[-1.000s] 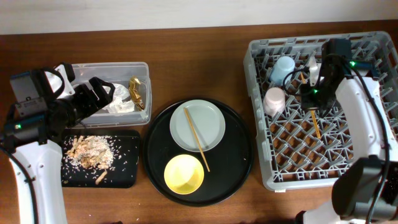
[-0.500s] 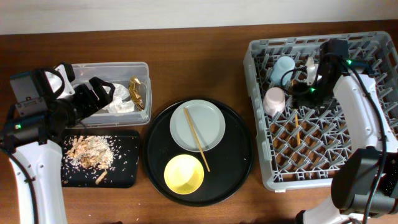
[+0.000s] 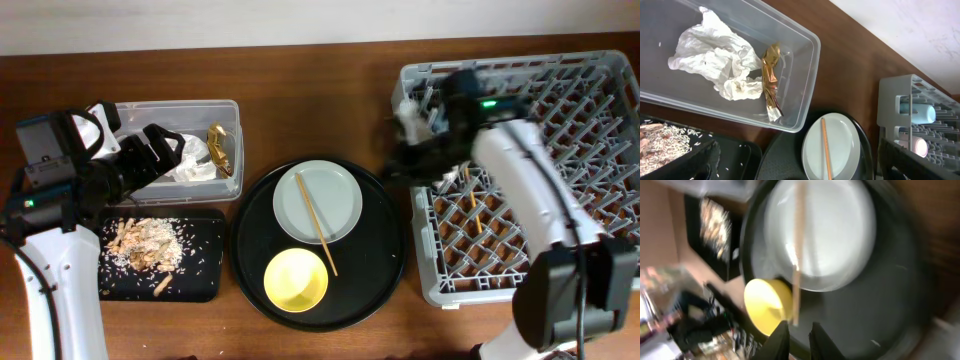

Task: Sort waste into correct bins and load items into the dishwasher rack
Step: 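Grasp the remaining chopstick on the plate with right gripper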

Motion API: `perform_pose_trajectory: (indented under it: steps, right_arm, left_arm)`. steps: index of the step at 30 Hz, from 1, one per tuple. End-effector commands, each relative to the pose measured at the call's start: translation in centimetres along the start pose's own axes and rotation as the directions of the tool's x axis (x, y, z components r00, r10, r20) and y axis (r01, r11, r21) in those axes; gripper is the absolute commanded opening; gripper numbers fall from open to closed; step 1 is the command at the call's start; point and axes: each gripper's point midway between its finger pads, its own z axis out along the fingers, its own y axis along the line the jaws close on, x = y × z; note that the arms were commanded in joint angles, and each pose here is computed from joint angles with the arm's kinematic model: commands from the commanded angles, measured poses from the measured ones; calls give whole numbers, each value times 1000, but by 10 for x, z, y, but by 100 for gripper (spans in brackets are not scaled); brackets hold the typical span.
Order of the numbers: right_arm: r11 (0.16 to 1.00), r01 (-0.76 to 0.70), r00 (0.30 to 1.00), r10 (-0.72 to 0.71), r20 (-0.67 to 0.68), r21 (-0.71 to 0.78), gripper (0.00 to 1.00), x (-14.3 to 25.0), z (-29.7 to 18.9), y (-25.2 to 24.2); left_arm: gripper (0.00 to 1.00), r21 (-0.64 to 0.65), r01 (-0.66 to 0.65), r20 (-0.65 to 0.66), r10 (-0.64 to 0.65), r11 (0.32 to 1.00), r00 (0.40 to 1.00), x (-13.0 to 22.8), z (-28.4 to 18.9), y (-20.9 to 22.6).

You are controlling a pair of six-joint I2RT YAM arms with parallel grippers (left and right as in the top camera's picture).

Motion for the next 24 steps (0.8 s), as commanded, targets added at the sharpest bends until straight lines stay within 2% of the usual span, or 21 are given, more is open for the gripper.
perform_pose_trajectory:
  steps: [1, 4, 6, 8, 15, 17, 20, 24]
  right_arm:
    - [994, 52, 997, -47, -56, 95, 18, 9, 36, 24]
    - [955, 67, 998, -60, -33, 289, 18, 8, 57, 26]
    - [895, 71, 996, -84, 10, 441, 20, 8, 67, 28]
    - [857, 78, 993, -110, 34, 509, 22, 8, 73, 33]
    - [845, 141, 978, -200, 59, 516, 23, 13, 101, 54]
    - [846, 144, 976, -207, 68, 514, 24, 13, 109, 49]
    - [847, 142, 976, -208, 73, 513, 33, 15, 120, 38]
    - [845, 143, 977, -203, 62, 516, 34, 22, 136, 23]
  left_arm:
    - [99, 9, -5, 23, 5, 1000, 1000, -6, -6, -4]
    - [99, 9, -5, 22, 5, 1000, 1000, -6, -6, -4]
    - [99, 9, -5, 22, 5, 1000, 1000, -6, -6, -4]
    - [99, 9, -5, 23, 5, 1000, 1000, -6, -6, -4]
    - [99, 9, -5, 23, 5, 1000, 1000, -6, -6, -4]
    - [99, 9, -5, 22, 5, 1000, 1000, -6, -6, -4]
    - [99, 9, -6, 22, 5, 1000, 1000, -6, -6, -4]
    - [99, 9, -5, 22, 5, 1000, 1000, -6, -6, -4]
